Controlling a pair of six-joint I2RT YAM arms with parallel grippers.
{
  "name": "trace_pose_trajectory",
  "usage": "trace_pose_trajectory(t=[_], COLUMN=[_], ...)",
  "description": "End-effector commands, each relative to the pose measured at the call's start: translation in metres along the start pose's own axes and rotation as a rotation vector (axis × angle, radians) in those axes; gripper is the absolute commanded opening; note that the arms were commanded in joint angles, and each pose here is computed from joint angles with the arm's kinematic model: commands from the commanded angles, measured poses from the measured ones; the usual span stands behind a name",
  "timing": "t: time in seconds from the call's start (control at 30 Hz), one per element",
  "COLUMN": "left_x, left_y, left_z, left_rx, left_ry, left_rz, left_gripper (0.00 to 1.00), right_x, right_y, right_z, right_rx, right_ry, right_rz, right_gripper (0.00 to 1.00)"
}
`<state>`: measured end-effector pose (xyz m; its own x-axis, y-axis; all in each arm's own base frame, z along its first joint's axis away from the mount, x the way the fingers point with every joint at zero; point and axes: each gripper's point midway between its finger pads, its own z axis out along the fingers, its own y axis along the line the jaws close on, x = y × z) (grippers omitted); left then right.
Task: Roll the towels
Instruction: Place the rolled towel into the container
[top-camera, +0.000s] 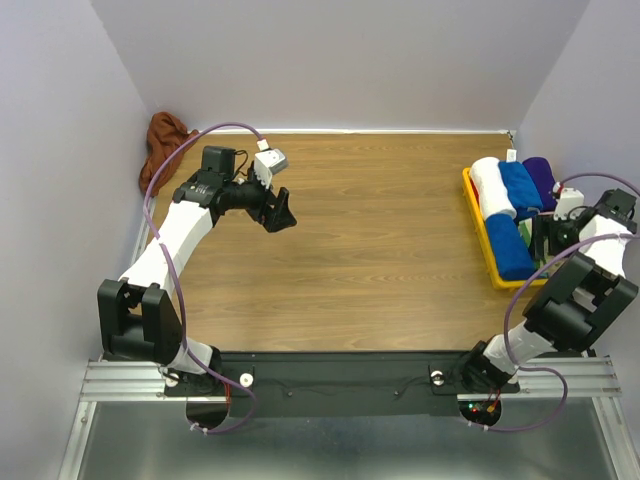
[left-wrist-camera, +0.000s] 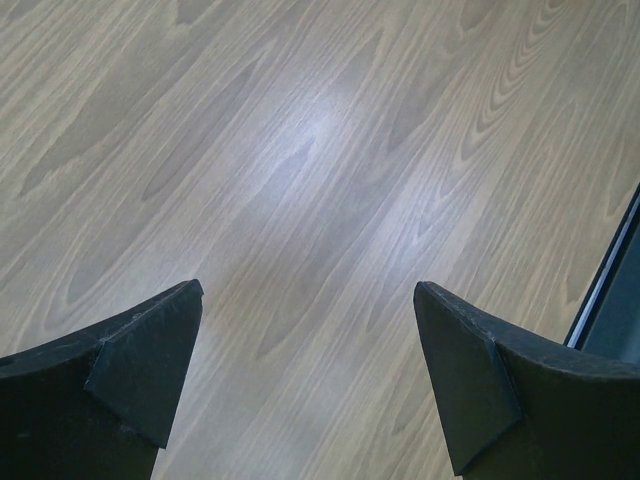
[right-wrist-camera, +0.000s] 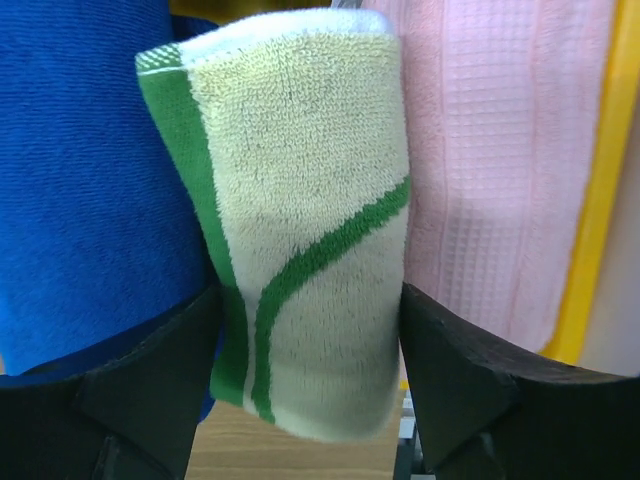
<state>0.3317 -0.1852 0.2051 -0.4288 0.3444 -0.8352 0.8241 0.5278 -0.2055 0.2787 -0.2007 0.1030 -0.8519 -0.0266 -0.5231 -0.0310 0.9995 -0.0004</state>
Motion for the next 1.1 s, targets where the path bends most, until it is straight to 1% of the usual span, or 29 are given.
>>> trace_pose_trajectory(t=[0.0,0.03,0.07,0.1,0.27,0.37,0.6,0.67,0.73,0.77,0.8,0.83,0.87,0.9,0.93,0.97,1.0,1.03,1.07], left_x=[-0.022,-0.022,-0.023,-0.023,-0.03,-0.033,-0.038,-0.044,-0.055,-0.06,-0.069,-0.065,-0.078,-0.067,-0.067,-0.076,-0.074,-0.054,-0.065], left_y=[-0.007,-0.007,-0.007,-0.005,0.0,0.005,0.012,0.023,0.057,0.073,0.102,0.122,0.138,0.17,0.185,0.208,0.223,0.25,0.263], left_z=[-0.012,-0.012,-0.012,-0.012,-0.013,-0.014,-0.015,-0.022,-0.04,-0.048,-0.067,-0.069,-0.081,-0.087,-0.09,-0.113,-0.117,-0.117,-0.126], left_rx=[-0.014,-0.017,-0.02,-0.027,-0.063,-0.082,-0.1,-0.131,-0.226,-0.284,-0.421,-0.486,-0.559,-0.672,-0.729,-0.826,-0.862,-0.891,-0.912], left_ry=[-0.061,-0.061,-0.063,-0.061,-0.087,-0.099,-0.11,-0.141,-0.19,-0.206,-0.219,-0.201,-0.214,-0.182,-0.172,-0.179,-0.164,-0.126,-0.144], left_rz=[0.051,0.052,0.053,0.05,0.041,0.033,0.034,-0.023,-0.081,-0.09,-0.09,-0.102,-0.073,-0.102,-0.117,-0.122,-0.132,-0.179,-0.162], left_gripper=[0.99,0.99,0.99,0.99,0.99,0.99,0.99,0.99,0.99,0.99,0.99,0.99,0.99,0.99,0.99,0.99,0.99,0.99,0.99], right_x=[-0.026,-0.026,-0.031,-0.032,-0.045,-0.052,-0.053,-0.059,-0.068,-0.082,-0.085,-0.093,-0.107,-0.113,-0.119,-0.131,-0.135,-0.142,-0.15], right_y=[-0.009,-0.009,-0.01,-0.008,-0.004,0.001,-0.002,0.01,0.022,0.028,0.039,0.044,0.056,0.064,0.072,0.086,0.094,0.101,0.115], right_z=[-0.027,-0.029,-0.034,-0.036,-0.051,-0.058,-0.058,-0.063,-0.077,-0.086,-0.089,-0.094,-0.1,-0.103,-0.104,-0.106,-0.105,-0.108,-0.105], right_rx=[0.077,0.076,0.082,0.078,0.066,0.047,0.051,0.0,-0.04,-0.066,-0.098,-0.11,-0.138,-0.152,-0.166,-0.184,-0.2,-0.21,-0.234], right_ry=[-0.081,-0.082,-0.092,-0.092,-0.126,-0.151,-0.134,-0.167,-0.201,-0.241,-0.239,-0.255,-0.284,-0.29,-0.297,-0.312,-0.313,-0.325,-0.327], right_rz=[-0.051,-0.054,-0.059,-0.058,-0.056,-0.05,-0.025,-0.032,-0.038,-0.049,-0.052,-0.059,-0.073,-0.077,-0.072,-0.11,-0.114,-0.099,-0.121], right_gripper=[0.76,0.76,0.8,0.81,0.81,0.75,0.73,0.75,0.79,0.81,0.86,0.9,0.96,0.98,1.0,1.0,1.0,1.0,1.0])
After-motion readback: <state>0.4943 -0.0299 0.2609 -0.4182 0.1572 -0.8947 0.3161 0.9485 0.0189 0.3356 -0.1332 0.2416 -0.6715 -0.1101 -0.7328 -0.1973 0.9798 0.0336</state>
